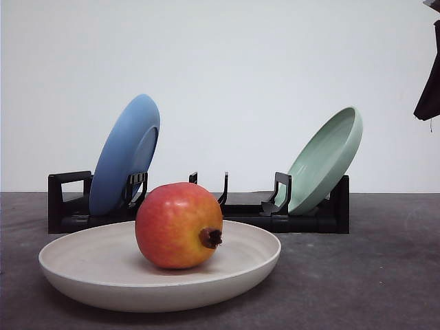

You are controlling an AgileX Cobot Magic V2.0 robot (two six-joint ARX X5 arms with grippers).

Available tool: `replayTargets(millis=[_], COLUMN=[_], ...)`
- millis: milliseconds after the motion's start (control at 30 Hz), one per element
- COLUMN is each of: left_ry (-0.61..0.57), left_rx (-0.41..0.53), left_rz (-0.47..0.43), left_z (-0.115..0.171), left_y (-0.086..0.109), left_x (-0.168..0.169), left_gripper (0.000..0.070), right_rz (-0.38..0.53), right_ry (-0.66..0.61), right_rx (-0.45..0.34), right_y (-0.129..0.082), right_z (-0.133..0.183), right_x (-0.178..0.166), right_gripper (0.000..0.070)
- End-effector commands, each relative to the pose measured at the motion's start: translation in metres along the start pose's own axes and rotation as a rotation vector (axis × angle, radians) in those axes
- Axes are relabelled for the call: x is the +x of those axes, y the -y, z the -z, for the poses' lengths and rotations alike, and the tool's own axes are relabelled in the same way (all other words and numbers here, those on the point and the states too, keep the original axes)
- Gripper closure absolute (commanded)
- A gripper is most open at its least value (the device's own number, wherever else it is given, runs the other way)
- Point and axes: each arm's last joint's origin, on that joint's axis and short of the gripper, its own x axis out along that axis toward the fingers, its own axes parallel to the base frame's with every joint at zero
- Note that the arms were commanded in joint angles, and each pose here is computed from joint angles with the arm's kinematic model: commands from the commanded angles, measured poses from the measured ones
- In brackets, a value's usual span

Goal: Place pomegranate in white plate

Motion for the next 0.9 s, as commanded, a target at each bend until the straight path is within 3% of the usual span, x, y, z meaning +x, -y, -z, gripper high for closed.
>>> replayTargets(millis=[0,367,433,600,867], left_ry=[0.019,0.023,0.051,0.156,0.209], left_rx=[0.003,0.003,0.043,0.025,0.052], left_rz=[0.000,-0.002,-0.002,-0.011,-0.065], left_z=[-0.004,-0.003,0.002,0.031,0.082], left_y=[0.000,0.000,-0.001,-0.007,-0.017], left_x=[-0.001,-0.001,0.000,0.008,0.015], left_gripper=[0.0681,0.0682,0.0682,0.0682,0.0682], right_rz=[-0.002,-0.002,-0.002,-0.002,-0.002], right_ry=[0.006,0.006,0.006,0.006,0.006], right_rx=[-0.008,-0.008,-0.008,-0.008,-0.008], right_y=[0.000,0.000,0.000,0.000,0.000], right_z=[-0.002,-0.002,-0.002,-0.002,-0.002], right_x=[0.001,0.001,0.001,0.001,0.001], right_gripper=[0.0686,0.0686,0.0686,0.0686,0.0686])
